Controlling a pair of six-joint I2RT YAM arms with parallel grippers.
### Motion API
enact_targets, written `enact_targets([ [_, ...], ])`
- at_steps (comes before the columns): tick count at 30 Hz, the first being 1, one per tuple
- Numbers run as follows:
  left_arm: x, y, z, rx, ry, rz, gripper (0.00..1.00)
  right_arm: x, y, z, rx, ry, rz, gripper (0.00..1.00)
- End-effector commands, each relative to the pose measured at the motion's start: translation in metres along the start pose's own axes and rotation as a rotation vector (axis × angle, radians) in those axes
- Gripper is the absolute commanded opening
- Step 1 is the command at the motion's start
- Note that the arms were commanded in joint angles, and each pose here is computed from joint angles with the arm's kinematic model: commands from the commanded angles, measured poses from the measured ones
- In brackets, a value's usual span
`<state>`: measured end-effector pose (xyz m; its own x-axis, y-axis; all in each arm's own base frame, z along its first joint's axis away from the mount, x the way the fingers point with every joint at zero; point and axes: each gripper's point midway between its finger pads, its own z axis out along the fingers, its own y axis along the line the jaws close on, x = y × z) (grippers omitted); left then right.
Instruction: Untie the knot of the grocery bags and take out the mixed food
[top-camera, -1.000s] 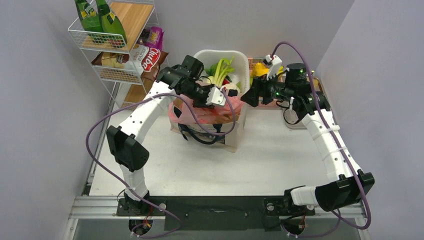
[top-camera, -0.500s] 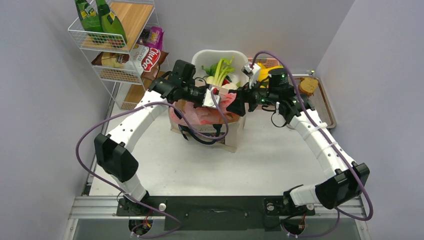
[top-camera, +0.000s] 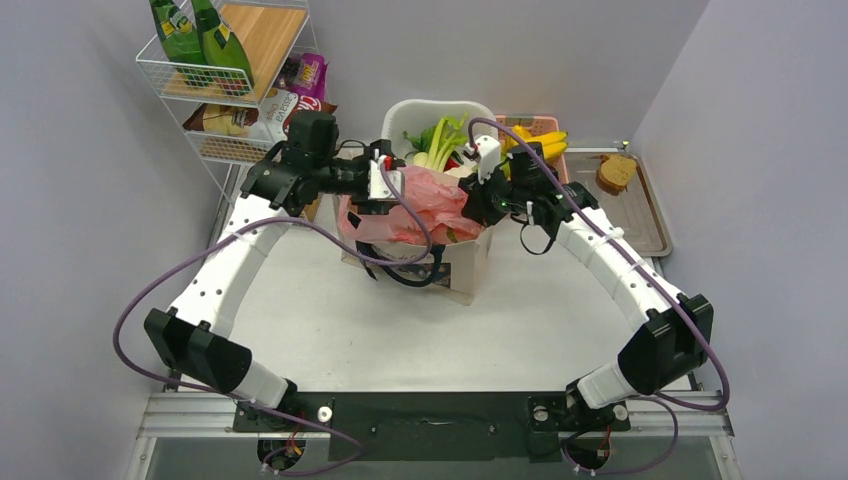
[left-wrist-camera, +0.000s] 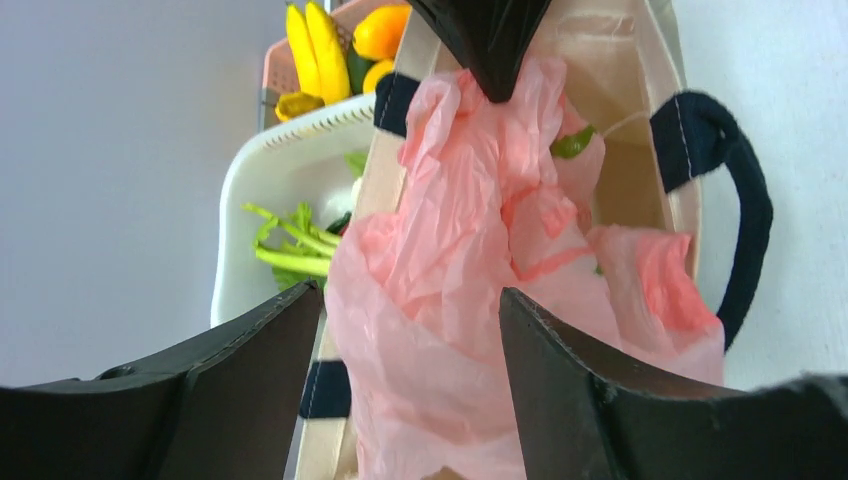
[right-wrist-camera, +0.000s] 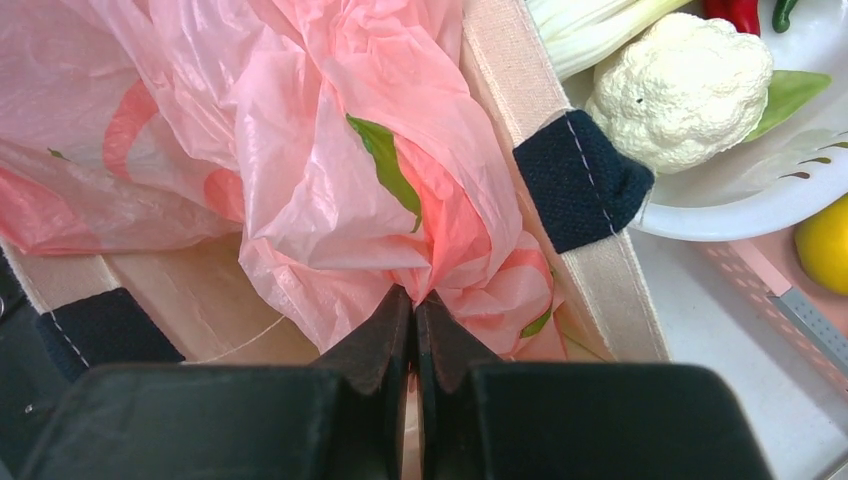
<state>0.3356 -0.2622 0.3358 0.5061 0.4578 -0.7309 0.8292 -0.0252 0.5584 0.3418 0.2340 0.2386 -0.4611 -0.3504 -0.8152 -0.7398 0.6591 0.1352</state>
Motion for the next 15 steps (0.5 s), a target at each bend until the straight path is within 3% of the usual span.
enact_targets([
  [1, 0.023, -0.022, -0.006, 0.067, 0.103, -0.003, 0.64, -0.019, 0.003, 0.001, 0.028, -0.051, -0.016, 0.0],
  [4, 0.062, -0.025, 0.014, 0.098, 0.183, -0.064, 0.56, -0.023, 0.014, 0.0, -0.013, -0.062, -0.009, 0.0],
  [5, 0.071, -0.023, 0.018, 0.096, 0.209, -0.061, 0.48, -0.024, 0.016, -0.003, -0.017, -0.064, -0.009, 0.03],
  [7, 0.091, -0.021, 0.031, 0.121, 0.241, -0.056, 0.35, -0.024, 0.016, -0.01, -0.016, -0.068, 0.0, 0.24],
  [9, 0.106, -0.021, 0.046, 0.158, 0.256, -0.039, 0.22, -0.026, 0.012, -0.02, -0.007, -0.08, 0.03, 0.37],
  [12, 0.125, -0.037, 0.072, 0.262, 0.28, -0.015, 0.09, -0.033, -0.006, -0.041, 0.019, -0.128, 0.122, 0.46],
  [15, 0.141, -0.058, 0.096, 0.347, 0.311, 0.023, 0.05, -0.041, -0.02, -0.058, 0.042, -0.172, 0.175, 0.52],
])
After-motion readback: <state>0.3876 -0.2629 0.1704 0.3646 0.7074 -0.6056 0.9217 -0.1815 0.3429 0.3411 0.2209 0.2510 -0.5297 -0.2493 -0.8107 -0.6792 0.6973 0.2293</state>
